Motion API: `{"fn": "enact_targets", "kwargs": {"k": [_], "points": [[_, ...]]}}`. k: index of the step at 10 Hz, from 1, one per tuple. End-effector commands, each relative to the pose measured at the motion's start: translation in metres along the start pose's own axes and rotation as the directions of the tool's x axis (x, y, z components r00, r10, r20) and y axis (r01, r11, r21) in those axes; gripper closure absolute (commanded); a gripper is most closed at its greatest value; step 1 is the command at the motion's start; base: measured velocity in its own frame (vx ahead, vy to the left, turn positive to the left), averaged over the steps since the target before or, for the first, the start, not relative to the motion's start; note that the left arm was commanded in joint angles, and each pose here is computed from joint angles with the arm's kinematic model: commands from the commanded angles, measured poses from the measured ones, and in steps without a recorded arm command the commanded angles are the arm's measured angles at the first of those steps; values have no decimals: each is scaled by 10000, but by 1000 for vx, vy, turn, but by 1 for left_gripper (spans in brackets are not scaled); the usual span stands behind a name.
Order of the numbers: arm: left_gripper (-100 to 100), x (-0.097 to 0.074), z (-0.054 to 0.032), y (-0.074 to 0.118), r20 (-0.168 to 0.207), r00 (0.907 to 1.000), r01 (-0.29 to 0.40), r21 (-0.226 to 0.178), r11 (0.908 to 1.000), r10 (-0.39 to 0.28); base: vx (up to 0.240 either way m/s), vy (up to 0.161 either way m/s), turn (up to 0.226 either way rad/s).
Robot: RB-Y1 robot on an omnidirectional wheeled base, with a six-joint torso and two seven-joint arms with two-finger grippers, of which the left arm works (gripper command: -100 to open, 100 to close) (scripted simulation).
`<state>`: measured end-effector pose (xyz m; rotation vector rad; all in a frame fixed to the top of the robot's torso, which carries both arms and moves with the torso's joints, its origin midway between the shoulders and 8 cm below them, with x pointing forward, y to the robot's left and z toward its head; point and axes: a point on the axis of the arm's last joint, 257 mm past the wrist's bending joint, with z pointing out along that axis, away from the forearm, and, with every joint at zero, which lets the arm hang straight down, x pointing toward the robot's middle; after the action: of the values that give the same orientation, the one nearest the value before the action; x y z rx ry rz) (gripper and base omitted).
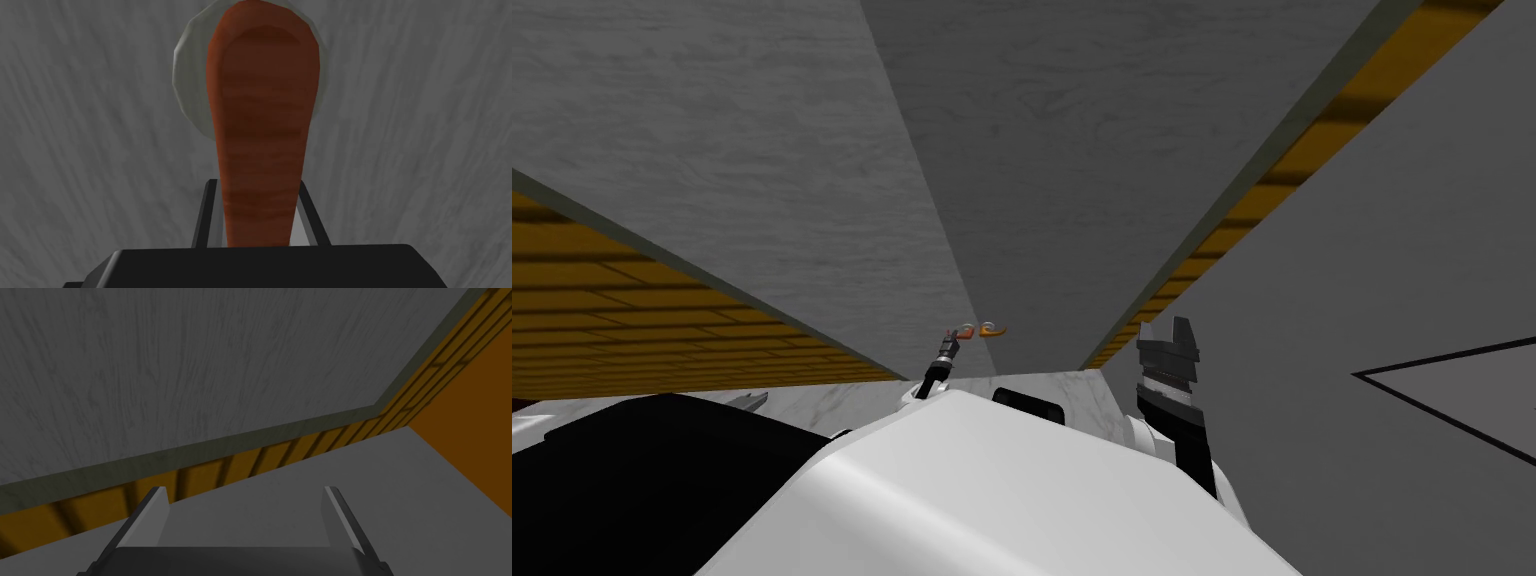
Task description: Pull the door open
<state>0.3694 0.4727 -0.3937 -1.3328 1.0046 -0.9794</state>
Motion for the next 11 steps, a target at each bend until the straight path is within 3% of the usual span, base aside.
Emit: {"fn": "enact_targets", "kwargs": {"k": [1,2,4,5,6,11], "points": [[100,-282,-110,56,345,9992,-195,-258,9995,204,-212,50,51],[100,-412,-176,70,458,9985,-295,-346,9990,310,-197,10,5],[100,-412,-176,70,458,9985,-295,-346,9990,310,-93,-5,36],[100,-505,-248,74,441,9982,-377,-400,9985,394,-112,-32,-97],[100,-502,-263,72,370,9985,-381,-393,9985,396,-162,-46,-91],[100,-156,-264,24,-623,9980,-131,-124,9998,123,-150,21,-125]]}}
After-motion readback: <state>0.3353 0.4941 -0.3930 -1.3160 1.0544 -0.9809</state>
